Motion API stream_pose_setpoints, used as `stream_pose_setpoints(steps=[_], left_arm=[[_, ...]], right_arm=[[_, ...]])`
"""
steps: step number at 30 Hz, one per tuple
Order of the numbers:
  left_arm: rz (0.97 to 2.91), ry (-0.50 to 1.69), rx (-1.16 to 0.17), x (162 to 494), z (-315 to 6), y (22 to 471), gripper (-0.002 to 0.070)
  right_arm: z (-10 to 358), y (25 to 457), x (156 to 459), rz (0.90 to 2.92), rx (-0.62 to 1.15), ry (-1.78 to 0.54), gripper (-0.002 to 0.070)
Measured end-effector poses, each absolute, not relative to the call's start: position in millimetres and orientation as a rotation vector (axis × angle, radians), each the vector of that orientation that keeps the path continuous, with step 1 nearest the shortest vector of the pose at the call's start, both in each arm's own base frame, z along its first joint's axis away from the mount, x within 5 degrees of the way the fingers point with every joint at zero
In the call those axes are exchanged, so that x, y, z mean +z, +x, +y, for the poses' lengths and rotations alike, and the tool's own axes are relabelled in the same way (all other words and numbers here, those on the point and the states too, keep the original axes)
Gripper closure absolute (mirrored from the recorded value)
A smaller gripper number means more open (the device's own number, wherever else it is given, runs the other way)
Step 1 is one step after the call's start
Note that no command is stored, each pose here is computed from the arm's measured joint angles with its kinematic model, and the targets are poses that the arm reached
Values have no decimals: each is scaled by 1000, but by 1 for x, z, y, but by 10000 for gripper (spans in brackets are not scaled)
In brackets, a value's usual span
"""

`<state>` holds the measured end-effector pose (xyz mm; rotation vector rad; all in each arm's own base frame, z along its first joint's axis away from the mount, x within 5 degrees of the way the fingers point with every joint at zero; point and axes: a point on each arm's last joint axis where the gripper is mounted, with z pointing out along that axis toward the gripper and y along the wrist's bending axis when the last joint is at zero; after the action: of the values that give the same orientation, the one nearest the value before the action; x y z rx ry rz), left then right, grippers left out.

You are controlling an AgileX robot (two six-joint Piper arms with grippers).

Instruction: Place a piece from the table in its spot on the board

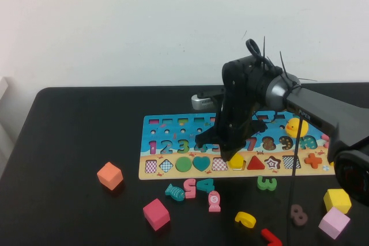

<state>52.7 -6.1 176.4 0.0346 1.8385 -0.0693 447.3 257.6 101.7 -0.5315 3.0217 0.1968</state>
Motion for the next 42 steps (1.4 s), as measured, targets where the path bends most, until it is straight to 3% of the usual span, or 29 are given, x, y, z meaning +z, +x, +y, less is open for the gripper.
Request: stream_pose_setpoints(steps=[21,27,31,37,42], left_arm=[[1839,35,-69,176,-6,53,678],[1839,35,-69,176,-6,53,678],[1839,35,-69,176,-6,53,678],[1839,35,-69,176,-6,53,678],[1839,35,-69,176,-6,53,678]], right_arm=[[256,448,95,3056,164,-394,657],[257,454,111,2997,158,-451,657],[253,456,156,2884,110,-538,657],[237,438,281,2595,5,-602,657],[244,387,368,2371,46,-693,657]])
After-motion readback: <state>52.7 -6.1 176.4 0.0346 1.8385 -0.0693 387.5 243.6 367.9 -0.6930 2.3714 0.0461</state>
